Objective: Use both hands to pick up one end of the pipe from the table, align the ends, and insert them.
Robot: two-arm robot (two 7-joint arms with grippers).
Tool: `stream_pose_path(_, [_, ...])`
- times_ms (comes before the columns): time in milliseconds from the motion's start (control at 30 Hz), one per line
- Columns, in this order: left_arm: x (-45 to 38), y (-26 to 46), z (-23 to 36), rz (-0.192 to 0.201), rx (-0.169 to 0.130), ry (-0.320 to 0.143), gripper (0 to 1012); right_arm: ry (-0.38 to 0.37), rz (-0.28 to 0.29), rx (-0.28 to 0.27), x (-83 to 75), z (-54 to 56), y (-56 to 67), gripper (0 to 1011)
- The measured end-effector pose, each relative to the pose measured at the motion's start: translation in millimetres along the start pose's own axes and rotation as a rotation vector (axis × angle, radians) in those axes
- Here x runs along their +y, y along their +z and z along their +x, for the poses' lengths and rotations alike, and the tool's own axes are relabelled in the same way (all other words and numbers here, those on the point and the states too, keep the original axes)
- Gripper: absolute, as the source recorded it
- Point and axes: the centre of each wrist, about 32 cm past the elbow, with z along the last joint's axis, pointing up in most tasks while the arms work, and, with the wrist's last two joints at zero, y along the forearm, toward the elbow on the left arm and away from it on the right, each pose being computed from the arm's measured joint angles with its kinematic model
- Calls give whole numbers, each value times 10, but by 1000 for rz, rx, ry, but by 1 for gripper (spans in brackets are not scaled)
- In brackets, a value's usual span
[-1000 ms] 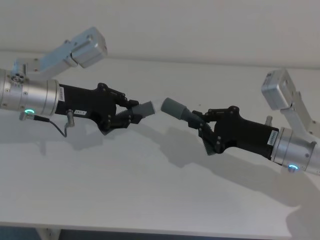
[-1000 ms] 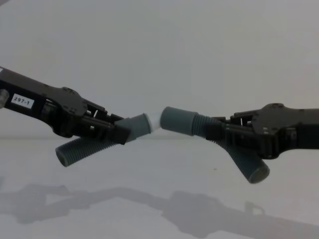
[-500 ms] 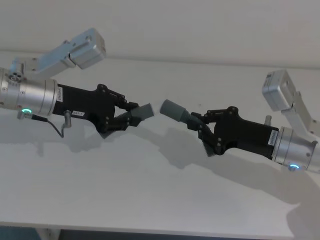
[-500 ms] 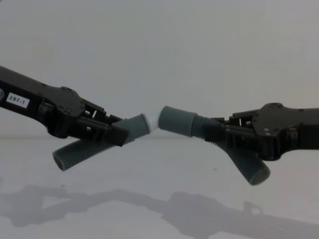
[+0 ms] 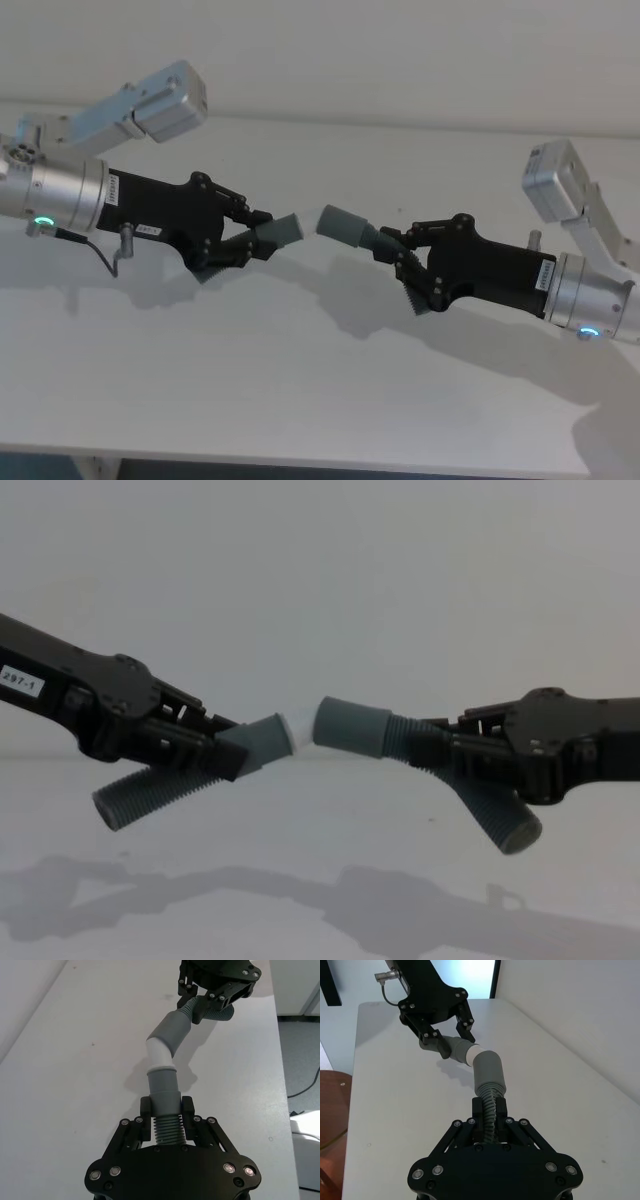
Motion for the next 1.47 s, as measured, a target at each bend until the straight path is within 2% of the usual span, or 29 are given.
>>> stream_pose_path(600, [23, 7, 7, 16, -12, -8, 347, 6, -3, -4, -1, 12, 6, 145])
stream_pose_path(1467, [30, 7, 9, 21, -15, -8, 347, 7, -5, -4, -4, 15, 5, 145])
